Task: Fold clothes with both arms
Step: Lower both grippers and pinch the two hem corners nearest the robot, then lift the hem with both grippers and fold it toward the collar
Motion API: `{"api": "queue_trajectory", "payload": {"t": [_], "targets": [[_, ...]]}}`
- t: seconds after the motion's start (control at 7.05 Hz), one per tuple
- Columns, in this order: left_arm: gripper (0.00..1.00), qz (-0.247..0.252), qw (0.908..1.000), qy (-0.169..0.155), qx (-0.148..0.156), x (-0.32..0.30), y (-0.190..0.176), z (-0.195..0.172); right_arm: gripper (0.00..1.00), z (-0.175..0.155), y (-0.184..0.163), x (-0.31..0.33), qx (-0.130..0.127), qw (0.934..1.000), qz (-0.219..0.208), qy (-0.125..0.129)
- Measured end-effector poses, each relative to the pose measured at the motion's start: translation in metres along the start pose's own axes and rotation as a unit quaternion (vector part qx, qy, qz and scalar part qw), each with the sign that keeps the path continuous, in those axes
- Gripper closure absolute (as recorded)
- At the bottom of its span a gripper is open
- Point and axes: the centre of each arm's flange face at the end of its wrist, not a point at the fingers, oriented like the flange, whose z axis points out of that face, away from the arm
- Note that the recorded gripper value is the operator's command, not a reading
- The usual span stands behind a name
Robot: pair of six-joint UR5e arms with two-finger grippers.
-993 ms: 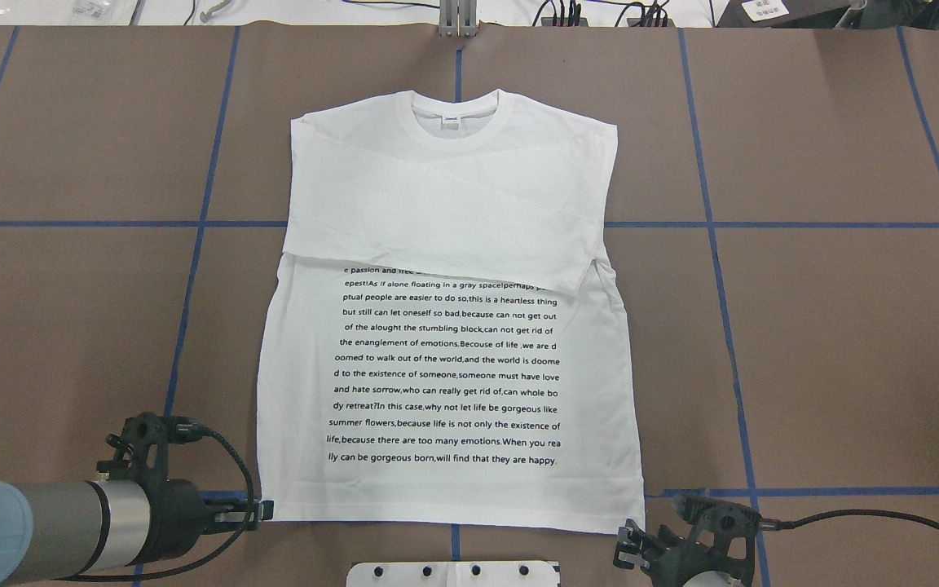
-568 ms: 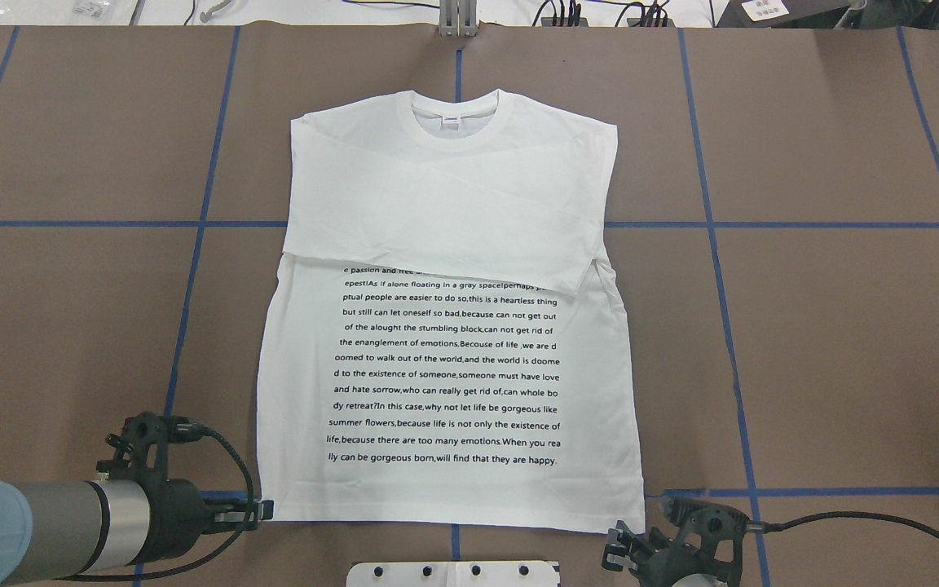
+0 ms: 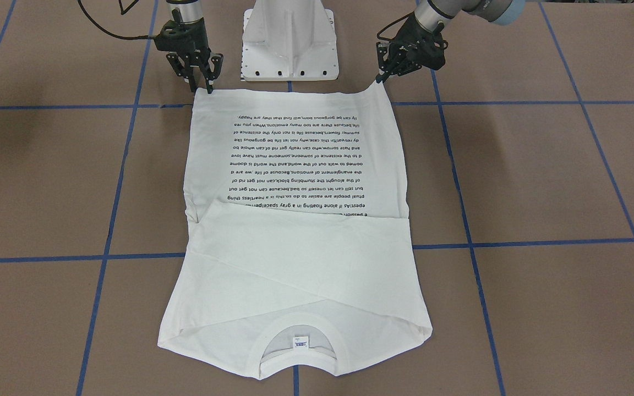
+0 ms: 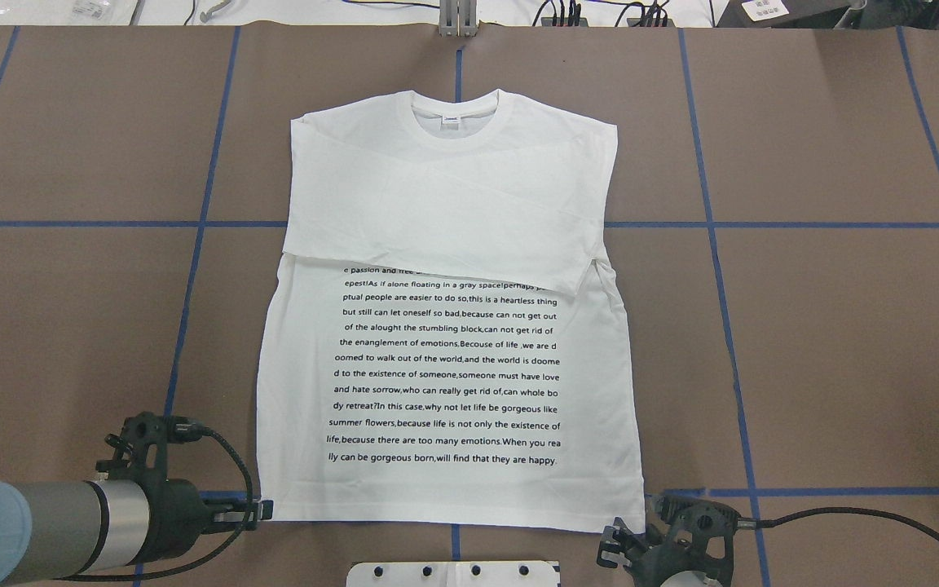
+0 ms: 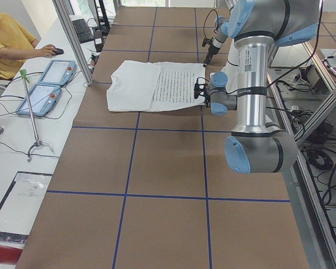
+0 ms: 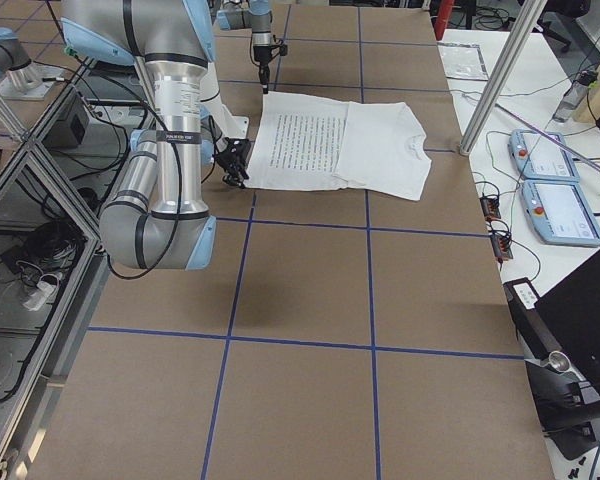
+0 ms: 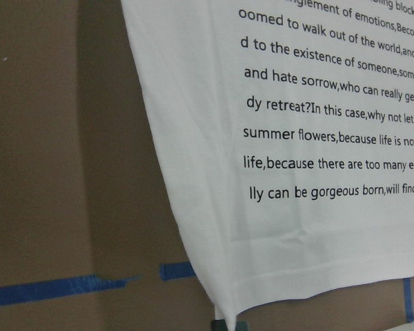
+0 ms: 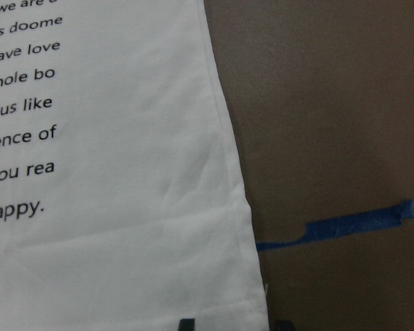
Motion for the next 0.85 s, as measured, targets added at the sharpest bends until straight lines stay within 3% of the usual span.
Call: {"api": "queue_trajectory", "payload": {"t": [0.57, 0.71, 0.85], "targets": [[1.00, 0.001, 1.0000, 0.008, 0.000, 0.007, -0.001, -0.007, 1.00, -0.006, -0.021, -0.005, 0.006, 1.0000, 0.000, -0.005], [1.00, 0.001, 0.9999, 0.016, -0.006, 0.015, 0.000, -0.025, 1.00, -0.025, -0.037, -0.006, 0.004, 0.9999, -0.007, -0.009], [1.00, 0.002, 0.9995, 0.024, -0.021, 0.029, 0.003, -0.060, 1.00, -0.066, -0.056, -0.008, -0.010, 0.9998, -0.013, -0.007]]}}
